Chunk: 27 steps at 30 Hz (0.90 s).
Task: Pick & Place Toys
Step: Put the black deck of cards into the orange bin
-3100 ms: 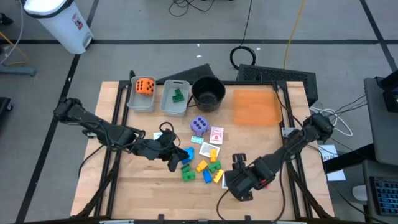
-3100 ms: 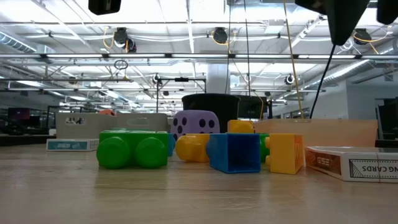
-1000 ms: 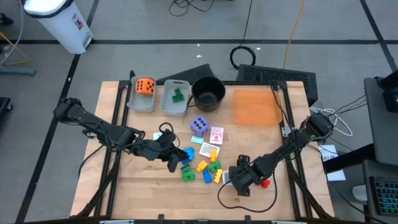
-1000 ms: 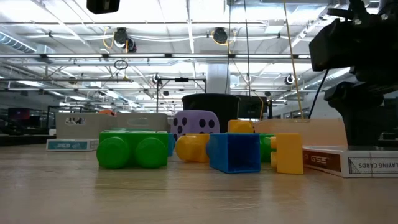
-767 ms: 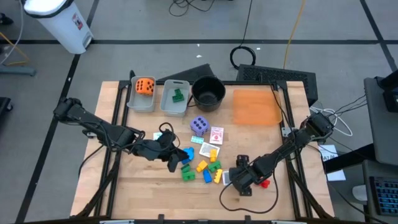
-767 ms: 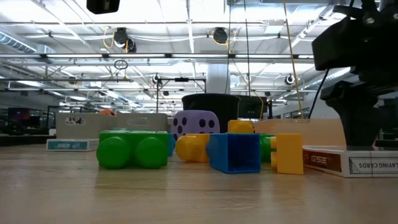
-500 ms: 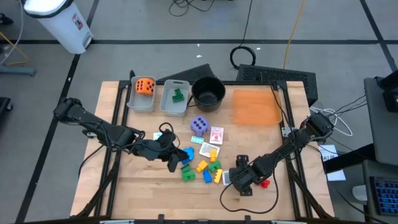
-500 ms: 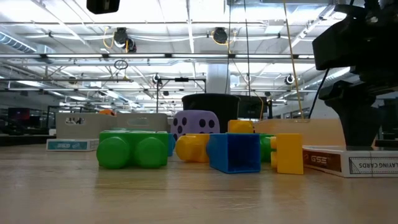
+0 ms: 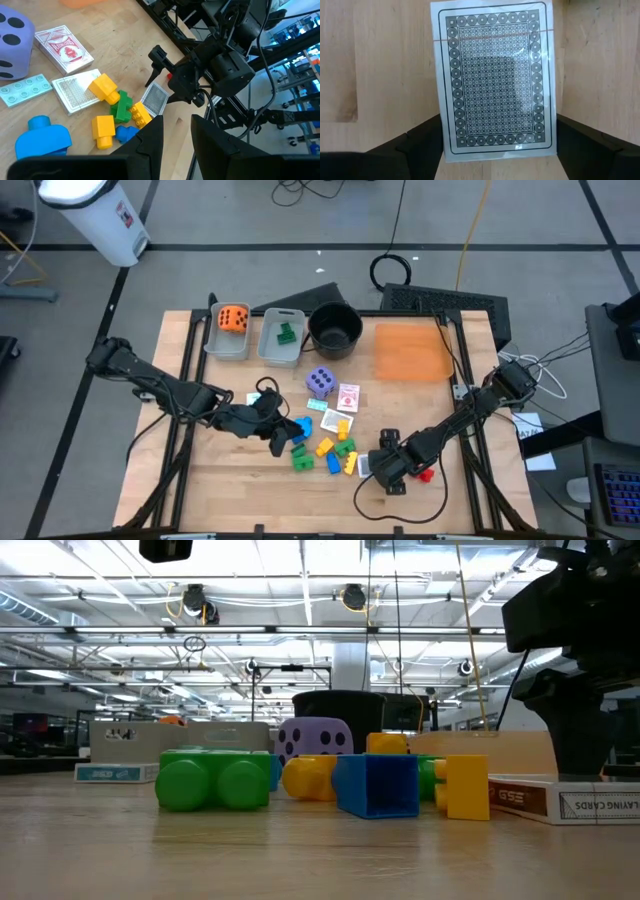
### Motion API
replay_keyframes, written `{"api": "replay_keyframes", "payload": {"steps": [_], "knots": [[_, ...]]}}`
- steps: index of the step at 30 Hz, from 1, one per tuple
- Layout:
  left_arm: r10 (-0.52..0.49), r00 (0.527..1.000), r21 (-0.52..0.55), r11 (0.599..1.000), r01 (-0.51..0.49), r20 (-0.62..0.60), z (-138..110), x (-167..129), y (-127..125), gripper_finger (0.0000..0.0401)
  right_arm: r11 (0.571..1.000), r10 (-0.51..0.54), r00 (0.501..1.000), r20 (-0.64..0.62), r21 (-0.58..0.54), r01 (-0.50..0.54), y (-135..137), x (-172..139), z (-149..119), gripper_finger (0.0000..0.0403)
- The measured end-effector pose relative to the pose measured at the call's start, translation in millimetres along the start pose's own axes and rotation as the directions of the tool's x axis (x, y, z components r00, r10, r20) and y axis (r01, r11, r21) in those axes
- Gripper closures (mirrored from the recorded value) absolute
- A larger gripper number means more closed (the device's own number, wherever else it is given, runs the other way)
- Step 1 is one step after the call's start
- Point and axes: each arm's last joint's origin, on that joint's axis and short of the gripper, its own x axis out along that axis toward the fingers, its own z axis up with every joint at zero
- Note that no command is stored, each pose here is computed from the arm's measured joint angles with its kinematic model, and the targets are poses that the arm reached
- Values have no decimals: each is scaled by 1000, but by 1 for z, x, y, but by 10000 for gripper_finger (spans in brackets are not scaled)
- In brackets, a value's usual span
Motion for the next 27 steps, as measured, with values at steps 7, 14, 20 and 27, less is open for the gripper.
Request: {"api": "replay_keyframes", "payload": {"steps": [7,14,20,27], "knots": [[0,1000,2,1000,0,0,0,0,0,297,999,31,998,53,8,-31,-2,-21,2,86],[2,1000,1,1000,-2,3,0,0,0,297,994,102,978,179,22,-108,-7,-63,5,86],[2,1000,0,1000,-2,5,1,0,0,297,991,95,941,325,61,-121,-19,-102,4,86],[7,1000,-3,1000,-7,24,6,2,3,297,981,-15,906,423,180,-68,-58,-135,4,85]]}}
